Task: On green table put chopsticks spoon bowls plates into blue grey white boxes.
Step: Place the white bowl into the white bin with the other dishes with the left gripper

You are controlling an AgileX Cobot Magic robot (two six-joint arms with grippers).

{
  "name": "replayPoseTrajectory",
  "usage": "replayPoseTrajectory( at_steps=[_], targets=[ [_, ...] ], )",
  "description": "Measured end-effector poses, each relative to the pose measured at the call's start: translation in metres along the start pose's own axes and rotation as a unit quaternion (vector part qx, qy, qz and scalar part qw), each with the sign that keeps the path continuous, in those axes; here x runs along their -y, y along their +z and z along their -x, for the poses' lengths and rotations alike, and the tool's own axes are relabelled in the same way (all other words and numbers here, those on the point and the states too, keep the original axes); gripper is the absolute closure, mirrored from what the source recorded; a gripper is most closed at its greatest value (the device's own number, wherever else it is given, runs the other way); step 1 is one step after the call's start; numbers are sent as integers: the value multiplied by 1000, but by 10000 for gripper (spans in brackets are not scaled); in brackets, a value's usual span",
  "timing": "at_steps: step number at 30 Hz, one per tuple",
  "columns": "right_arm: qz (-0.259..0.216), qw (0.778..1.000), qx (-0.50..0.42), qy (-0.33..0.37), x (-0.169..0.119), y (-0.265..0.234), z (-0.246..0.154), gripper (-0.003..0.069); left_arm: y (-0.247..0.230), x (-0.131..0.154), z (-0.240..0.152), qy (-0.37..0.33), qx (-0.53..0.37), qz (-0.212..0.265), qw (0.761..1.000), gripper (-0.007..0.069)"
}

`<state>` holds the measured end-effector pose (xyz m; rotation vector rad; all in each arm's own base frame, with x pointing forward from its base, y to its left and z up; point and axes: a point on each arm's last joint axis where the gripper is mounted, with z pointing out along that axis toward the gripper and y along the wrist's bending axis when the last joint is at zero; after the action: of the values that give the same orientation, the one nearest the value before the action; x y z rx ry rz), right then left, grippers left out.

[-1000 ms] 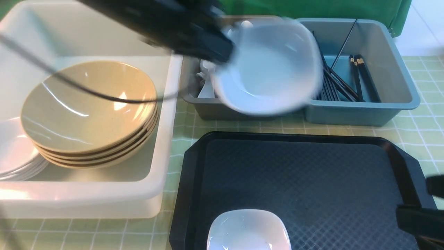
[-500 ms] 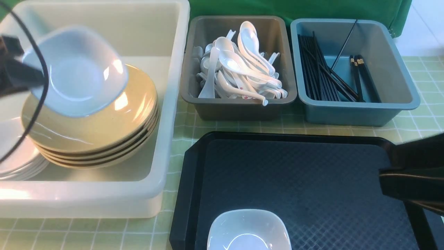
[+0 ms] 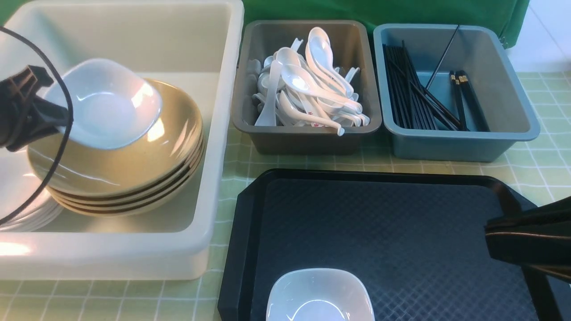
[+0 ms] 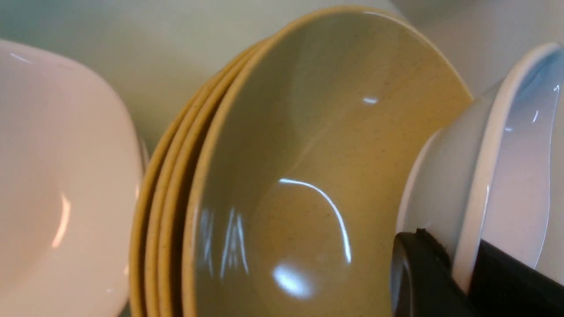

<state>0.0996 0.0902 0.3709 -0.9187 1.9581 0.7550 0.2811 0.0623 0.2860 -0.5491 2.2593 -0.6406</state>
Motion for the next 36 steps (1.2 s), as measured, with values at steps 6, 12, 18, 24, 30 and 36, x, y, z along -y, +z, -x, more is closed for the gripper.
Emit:
replayPoseTrajectory(
  at_steps=[6,12,18,24,30,36],
  targets=[
    [3,1000,-3,-2,0,0,0,635,-52,-25,12,-92,83,-15,992,610],
    [10,1000,-10,-11,-2,-1,-1,635,-69,-70,-17,-222,146,41,963,610],
    [15,1000,-12,-16,-3,0,-1,635,-65,-101,-46,-294,182,101,933,610],
    [35,999,-17,-33,-10,1,-2,635,-64,-106,-47,-291,193,120,929,610],
    [45,998,-19,-48,-13,2,-2,634,-57,-113,-42,-320,187,109,922,597],
    [34,998,-7,-49,-11,2,0,634,-57,-109,-35,-303,169,95,933,477]
  ],
)
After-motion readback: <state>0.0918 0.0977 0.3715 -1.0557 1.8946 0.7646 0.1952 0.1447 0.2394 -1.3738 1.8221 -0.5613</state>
